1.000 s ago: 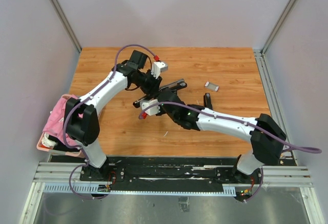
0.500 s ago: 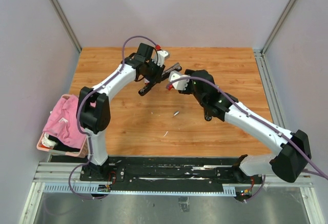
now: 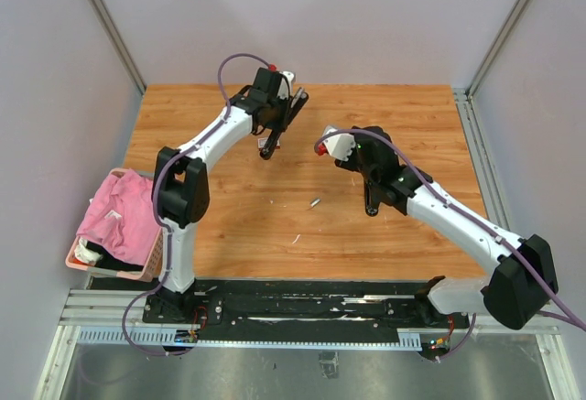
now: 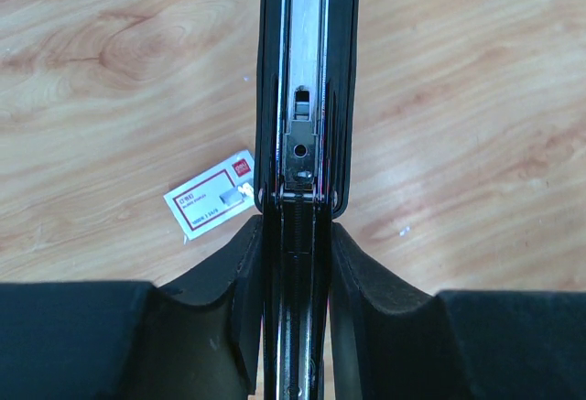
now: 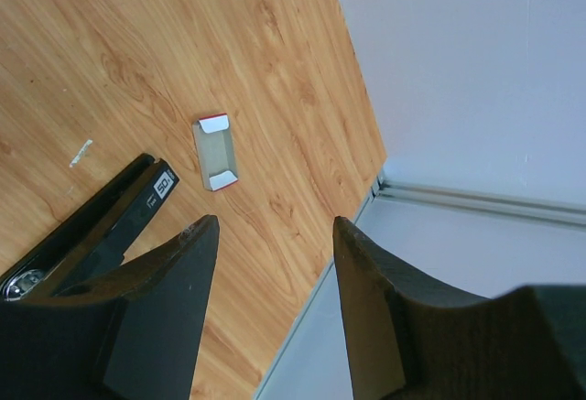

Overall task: Unload the staples from the stapler
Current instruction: Place the stapler at the center of the board.

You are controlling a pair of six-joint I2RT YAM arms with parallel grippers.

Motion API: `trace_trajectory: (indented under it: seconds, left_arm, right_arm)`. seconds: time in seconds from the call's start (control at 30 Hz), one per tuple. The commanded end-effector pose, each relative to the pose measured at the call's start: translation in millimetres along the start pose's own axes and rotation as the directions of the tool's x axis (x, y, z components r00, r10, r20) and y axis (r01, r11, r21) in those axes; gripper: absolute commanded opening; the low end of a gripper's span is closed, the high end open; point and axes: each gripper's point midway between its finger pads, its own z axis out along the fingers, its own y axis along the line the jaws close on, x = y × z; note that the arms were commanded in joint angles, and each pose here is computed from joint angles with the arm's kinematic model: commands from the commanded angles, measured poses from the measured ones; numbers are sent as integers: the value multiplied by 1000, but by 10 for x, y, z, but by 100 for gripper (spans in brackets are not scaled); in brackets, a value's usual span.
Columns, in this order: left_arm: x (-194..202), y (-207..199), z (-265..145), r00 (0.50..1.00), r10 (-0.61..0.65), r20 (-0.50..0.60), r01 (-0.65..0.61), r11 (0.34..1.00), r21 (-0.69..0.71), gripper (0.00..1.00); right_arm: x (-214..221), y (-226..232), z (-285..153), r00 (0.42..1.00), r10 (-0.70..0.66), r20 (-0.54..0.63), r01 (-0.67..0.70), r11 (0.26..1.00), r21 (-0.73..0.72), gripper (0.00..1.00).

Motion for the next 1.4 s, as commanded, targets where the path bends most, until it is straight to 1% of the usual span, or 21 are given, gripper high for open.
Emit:
trace_trajectory:
  seconds: [0.0,0.17,0.3,0.4,0.57,0.93,1.2,1.37]
  left_arm:
    - [-329,-70,83,989,-100,107,109,990,-85,0]
    - [-404,-138,221,980,-153,125,169,978,-125,0]
    - [-472,-109,333,969,-184,167,213,960,-183,0]
    - [-536,-54,412,956,-208,209,257,934,-247,0]
    - [-553,40,559,942,-228,247,304,890,-339,0]
    - [-459,119,831,939,-225,259,316,861,-398,0]
    - [-388,103,1051,944,-216,249,303,867,-396,0]
    - [-274,105,1157,949,-219,226,296,866,-403,0]
  right_arm:
    - [147,-72,-1,998,54,-23,-54,998,34,54]
    - [280,-6,89,997,51,-61,-49,998,27,54]
    - [356,-15,122,995,56,-81,-54,998,30,54]
    - [407,-35,137,994,65,-92,-62,997,35,54]
    - [492,-48,158,991,78,-109,-74,997,38,54]
    - [530,-44,175,990,89,-113,-85,996,36,54]
    - [538,-3,194,990,90,-111,-88,996,24,54]
    - [535,-2,201,990,90,-109,-88,996,25,54]
